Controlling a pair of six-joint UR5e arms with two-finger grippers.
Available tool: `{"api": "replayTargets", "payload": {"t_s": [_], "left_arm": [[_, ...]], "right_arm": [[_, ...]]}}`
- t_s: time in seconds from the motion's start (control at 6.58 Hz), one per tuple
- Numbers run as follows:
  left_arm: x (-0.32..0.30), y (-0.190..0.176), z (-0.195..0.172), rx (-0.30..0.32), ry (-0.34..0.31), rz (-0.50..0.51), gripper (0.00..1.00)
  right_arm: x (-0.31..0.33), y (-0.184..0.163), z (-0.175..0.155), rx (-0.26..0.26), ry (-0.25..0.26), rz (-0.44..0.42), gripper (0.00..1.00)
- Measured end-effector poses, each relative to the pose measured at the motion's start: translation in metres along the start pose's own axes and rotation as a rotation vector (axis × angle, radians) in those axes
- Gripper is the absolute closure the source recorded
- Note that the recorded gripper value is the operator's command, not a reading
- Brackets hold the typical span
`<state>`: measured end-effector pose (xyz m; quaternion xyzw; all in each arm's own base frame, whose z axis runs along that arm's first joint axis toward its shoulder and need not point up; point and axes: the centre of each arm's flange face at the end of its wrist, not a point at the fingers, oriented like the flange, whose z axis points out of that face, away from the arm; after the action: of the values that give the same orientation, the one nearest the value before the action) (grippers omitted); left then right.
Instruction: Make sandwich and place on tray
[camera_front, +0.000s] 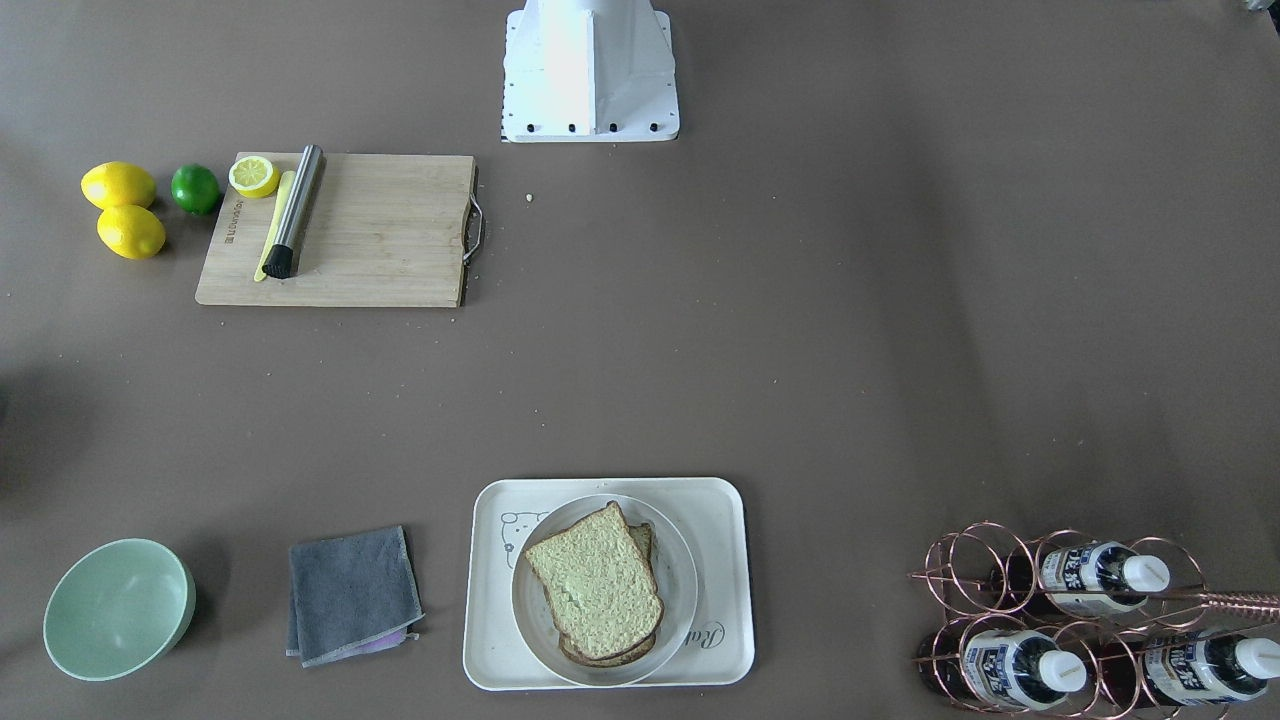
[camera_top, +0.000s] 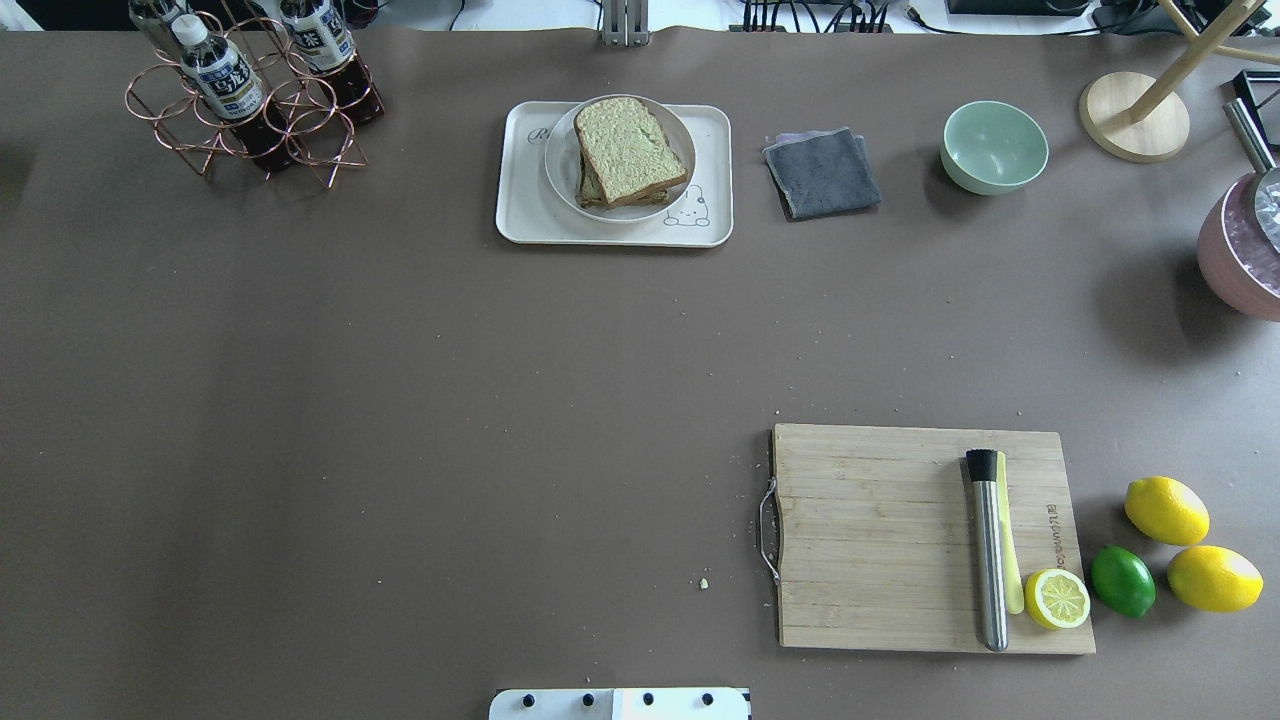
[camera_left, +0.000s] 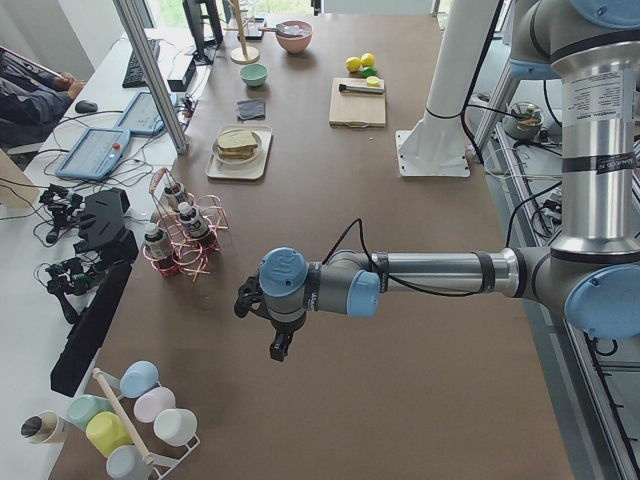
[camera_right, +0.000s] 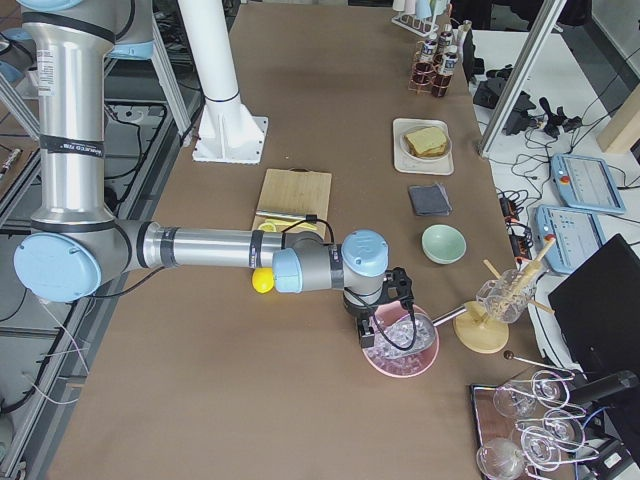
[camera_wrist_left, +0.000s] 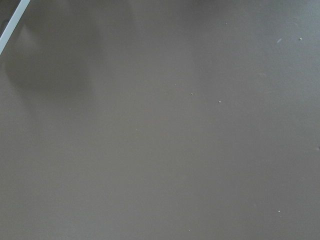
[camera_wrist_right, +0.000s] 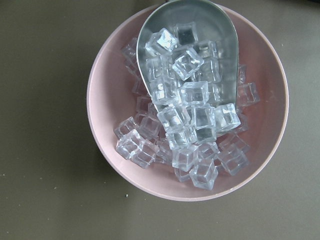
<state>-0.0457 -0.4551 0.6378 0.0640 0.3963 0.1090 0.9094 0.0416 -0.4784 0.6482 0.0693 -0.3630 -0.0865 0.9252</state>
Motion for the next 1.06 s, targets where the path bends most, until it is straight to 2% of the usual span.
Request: {"api": "replayTargets", "payload": {"t_s": [0.3, 1.06], "left_arm": [[0.015, 0.003, -0.015, -0.031, -0.012, -0.020, 0.03], [0.019, 0.009, -0.013, -0.031, -0.015, -0.008, 0.03]], "right_arm": [[0.004, 0.007, -0.003, 0.004, -0.008, 0.013, 0.00], [0.022, 0.027, -0.012, 0.018, -0.006, 0.067, 0.00]]}}
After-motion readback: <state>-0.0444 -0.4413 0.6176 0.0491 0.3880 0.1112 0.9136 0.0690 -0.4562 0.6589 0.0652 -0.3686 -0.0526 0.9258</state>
